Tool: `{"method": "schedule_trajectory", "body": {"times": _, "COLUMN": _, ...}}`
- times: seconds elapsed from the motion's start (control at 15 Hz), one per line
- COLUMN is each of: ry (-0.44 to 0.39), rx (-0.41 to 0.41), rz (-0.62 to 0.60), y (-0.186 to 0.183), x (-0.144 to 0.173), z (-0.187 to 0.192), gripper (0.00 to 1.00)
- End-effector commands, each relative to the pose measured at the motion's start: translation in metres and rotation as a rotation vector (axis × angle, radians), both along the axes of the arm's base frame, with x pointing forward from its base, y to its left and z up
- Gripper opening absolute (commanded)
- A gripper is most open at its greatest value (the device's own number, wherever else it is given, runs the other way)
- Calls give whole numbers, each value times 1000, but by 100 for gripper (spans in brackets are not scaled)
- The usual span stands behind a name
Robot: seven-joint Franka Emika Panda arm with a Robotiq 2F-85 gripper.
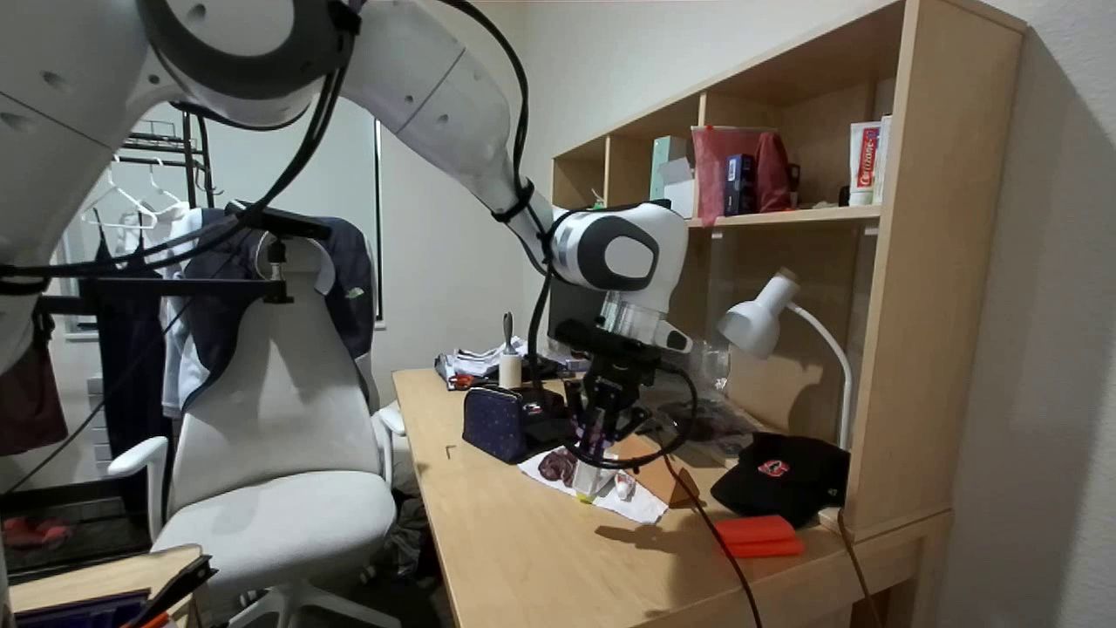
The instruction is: Move the white bottle on the right side of the desk to the left
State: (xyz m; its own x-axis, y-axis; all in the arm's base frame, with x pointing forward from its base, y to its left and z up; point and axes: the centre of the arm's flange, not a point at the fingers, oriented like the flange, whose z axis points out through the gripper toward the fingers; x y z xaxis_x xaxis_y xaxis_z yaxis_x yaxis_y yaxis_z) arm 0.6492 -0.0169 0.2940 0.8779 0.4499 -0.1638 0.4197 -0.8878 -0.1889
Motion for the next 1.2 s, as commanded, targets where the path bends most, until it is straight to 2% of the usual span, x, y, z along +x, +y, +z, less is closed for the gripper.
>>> {"method": "schedule_trajectory", "body": {"times": 0.0, "ry": 2, "rx": 2, "rz": 11, "y": 7, "x": -3, "z": 1, "gripper": 22}}
{"method": "schedule_trajectory", "body": {"times": 0.33, "ry": 6, "rx": -5, "rz": 0, "y": 0, "x": -2, "z": -2, "gripper": 22}}
{"method": "schedule_trajectory", "body": {"times": 0.4, "ry": 4, "rx": 14, "rz": 1, "y": 0, "x": 2, "z": -2, "gripper": 12}}
{"method": "schedule_trajectory", "body": {"times": 0.53, "ry": 12, "rx": -14, "rz": 30, "y": 9, "x": 10, "z": -9, "gripper": 12}}
{"method": "schedule_trajectory", "body": {"times": 1.13, "ry": -59, "rx": -90, "rz": 92, "y": 21, "x": 71, "z": -34, "gripper": 12}}
